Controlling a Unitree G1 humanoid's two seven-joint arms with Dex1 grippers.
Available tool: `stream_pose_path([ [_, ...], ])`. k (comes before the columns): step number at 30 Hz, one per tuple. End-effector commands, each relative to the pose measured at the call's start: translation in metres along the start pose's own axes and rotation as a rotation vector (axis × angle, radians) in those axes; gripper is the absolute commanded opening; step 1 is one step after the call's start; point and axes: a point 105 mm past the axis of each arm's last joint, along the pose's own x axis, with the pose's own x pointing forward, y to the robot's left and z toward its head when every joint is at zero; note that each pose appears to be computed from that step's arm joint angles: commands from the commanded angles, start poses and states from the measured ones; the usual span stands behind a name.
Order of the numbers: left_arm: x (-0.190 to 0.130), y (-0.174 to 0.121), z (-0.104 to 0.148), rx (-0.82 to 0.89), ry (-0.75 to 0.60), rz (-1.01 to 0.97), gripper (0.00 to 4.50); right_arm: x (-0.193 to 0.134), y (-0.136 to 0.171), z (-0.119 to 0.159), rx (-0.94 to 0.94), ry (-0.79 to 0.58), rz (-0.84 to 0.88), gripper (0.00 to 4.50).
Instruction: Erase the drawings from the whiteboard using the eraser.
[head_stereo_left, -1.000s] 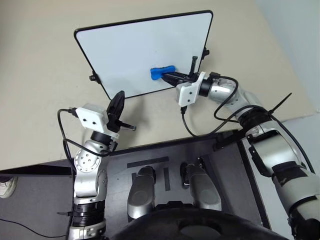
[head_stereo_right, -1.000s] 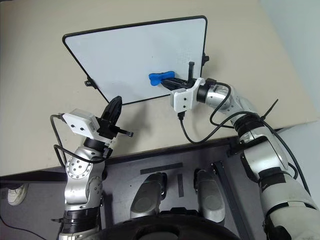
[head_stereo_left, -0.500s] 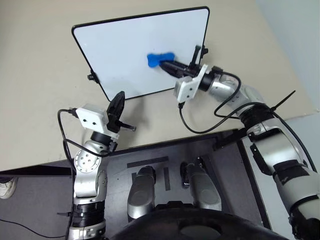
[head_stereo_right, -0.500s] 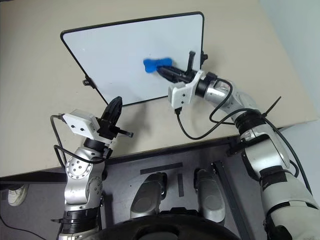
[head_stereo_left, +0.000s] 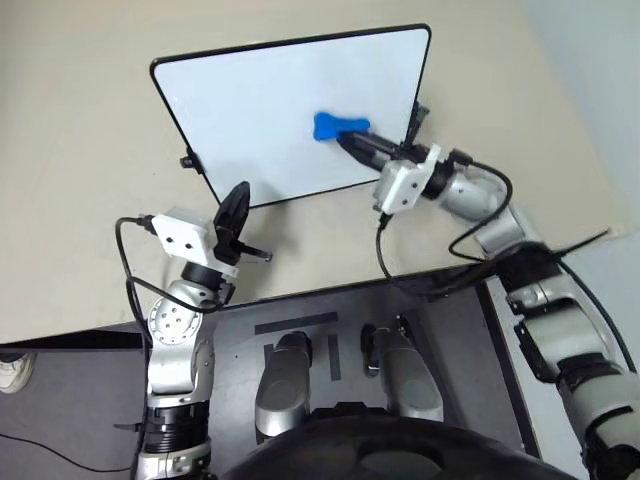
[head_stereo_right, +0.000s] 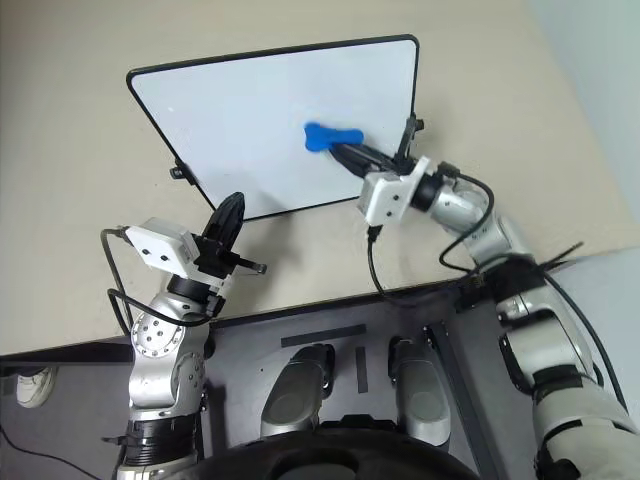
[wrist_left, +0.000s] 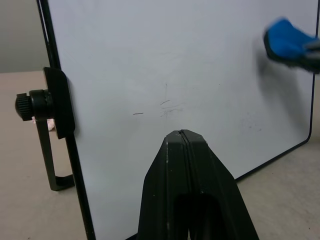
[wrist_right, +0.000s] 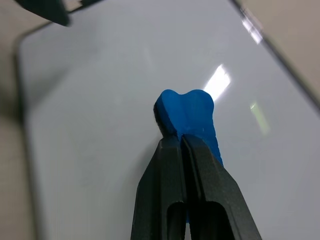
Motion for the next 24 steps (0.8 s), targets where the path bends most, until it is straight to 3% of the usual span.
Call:
stream_pose_path([
  [1,0.000,-0.001,0.012,0.011,-0.038,-0.019,0.00,-0.019,0.002,0.012,0.108,0.015,0.048,0.05],
  [9,0.006,0.000,0.013,0.016,-0.033,-0.055,0.00,-0.051,0.061,0.000,0.375,0.191,0.265,0.05],
  [13,0.007,0.002,0.014,0.019,-0.035,-0.062,0.00,-0.047,0.062,-0.009,0.371,0.233,0.232,1.04],
  [21,0.008,0.008,0.018,0.031,-0.039,-0.063,0.00,-0.040,0.037,0.004,0.348,0.182,0.114,3.78],
  [24,0.013,0.006,0.021,0.027,-0.047,-0.066,0.00,-0.047,0.021,0.014,0.404,0.143,0.046,3.78],
])
